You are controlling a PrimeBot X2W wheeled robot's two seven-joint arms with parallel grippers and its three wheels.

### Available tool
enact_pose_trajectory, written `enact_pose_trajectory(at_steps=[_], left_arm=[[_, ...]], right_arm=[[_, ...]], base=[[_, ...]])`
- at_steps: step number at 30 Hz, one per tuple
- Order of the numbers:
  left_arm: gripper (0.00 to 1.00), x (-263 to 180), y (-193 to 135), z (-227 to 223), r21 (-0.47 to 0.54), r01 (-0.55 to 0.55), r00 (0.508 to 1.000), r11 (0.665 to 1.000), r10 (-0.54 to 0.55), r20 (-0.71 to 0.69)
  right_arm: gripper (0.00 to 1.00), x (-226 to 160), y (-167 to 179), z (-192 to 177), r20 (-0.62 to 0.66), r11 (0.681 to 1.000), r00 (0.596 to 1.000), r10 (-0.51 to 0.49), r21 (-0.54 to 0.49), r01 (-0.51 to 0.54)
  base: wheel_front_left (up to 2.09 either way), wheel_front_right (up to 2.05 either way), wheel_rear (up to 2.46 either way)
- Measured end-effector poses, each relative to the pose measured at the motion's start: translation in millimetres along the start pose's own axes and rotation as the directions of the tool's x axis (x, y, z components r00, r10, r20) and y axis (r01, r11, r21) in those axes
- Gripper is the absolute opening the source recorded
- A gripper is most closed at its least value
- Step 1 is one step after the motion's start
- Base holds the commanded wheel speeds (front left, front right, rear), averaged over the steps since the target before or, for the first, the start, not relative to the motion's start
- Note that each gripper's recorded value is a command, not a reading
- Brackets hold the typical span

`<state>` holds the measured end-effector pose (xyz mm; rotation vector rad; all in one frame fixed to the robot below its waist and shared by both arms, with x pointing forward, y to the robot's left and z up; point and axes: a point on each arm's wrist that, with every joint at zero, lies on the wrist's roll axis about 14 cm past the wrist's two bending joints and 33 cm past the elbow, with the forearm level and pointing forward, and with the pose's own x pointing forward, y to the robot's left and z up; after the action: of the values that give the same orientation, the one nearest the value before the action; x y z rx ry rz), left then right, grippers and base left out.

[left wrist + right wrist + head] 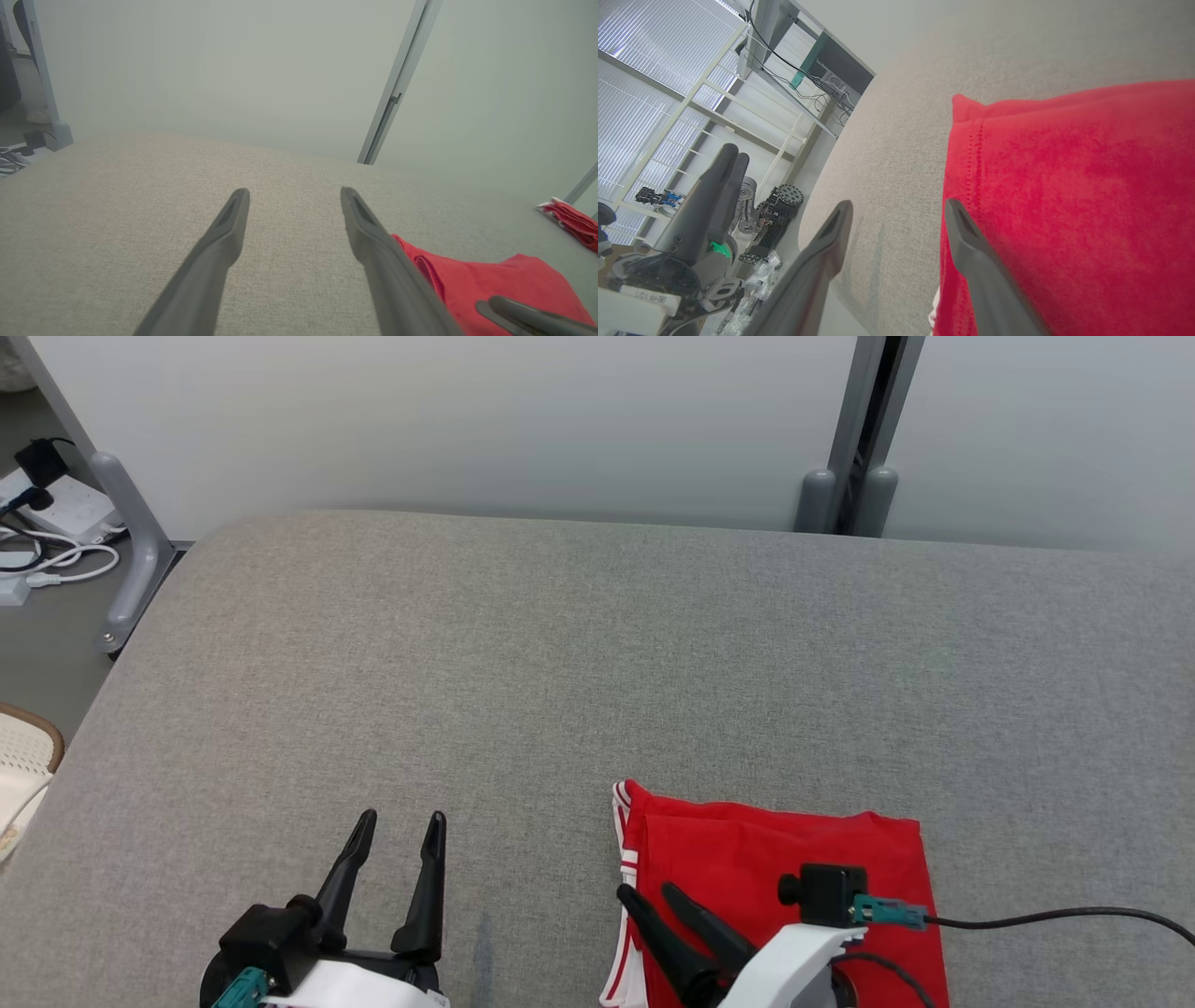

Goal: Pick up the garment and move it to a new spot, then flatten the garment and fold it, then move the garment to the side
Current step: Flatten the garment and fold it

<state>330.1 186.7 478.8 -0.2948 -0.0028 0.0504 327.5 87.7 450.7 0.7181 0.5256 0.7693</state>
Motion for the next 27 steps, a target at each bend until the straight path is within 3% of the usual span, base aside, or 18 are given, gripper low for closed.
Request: enact_pose_trajectory(at_steps=[4,8,12,15,16,21,26,27], left_arm=[[1.00,0.5,-0.5,-0.2,0.001,0.003,1.000,1.000,-0.003,-0.001],[1.00,2.6,-3.3,1.5,0.004,0.014,1.000,1.000,-0.014,0.005],[1.00,5.7,-9.5,4.1,0.007,0.036,0.999,0.999,-0.036,0.014],[1.00,8.9,-16.0,7.5,0.007,0.058,0.998,0.998,-0.058,0.025],[1.00,8.9,-16.0,7.5,0.007,0.058,0.998,0.998,-0.058,0.025],[1.00,14.1,-27.4,13.8,0.006,0.094,0.995,0.996,-0.094,0.045],[1.00,18.5,-34.6,16.7,0.004,0.114,0.992,0.993,-0.114,0.055],[1.00,19.4,-36.0,16.4,0.004,0.119,0.991,0.993,-0.119,0.054]], right_arm=[[1.00,2.9,21.7,2.6,0.010,0.997,0.998,0.061,0.044,-0.061],[1.00,1.7,24.6,18.8,0.063,0.997,0.995,0.075,0.000,-0.075],[1.00,-8.7,8.7,53.9,0.155,0.991,0.986,0.057,-0.131,-0.037],[1.00,-23.6,-11.6,83.2,0.218,0.963,0.976,0.030,-0.269,0.031],[1.00,-23.6,-11.6,83.2,0.218,0.963,0.976,0.030,-0.269,0.031],[1.00,-58.1,-40.5,133.9,0.338,0.877,0.941,-0.018,-0.447,0.177],[1.00,-99.1,-52.1,175.4,0.438,0.721,0.899,-0.025,-0.615,0.320],[1.00,-107.3,-57.3,179.2,0.458,0.703,0.888,-0.041,-0.618,0.352]], base=[[0.00,0.00,0.00],[0.00,0.00,0.00],[0.00,0.00,0.00],[0.00,0.00,0.00],[0.00,0.00,0.00],[0.00,0.00,0.00],[0.00,0.00,0.00],[0.00,0.00,0.00]])
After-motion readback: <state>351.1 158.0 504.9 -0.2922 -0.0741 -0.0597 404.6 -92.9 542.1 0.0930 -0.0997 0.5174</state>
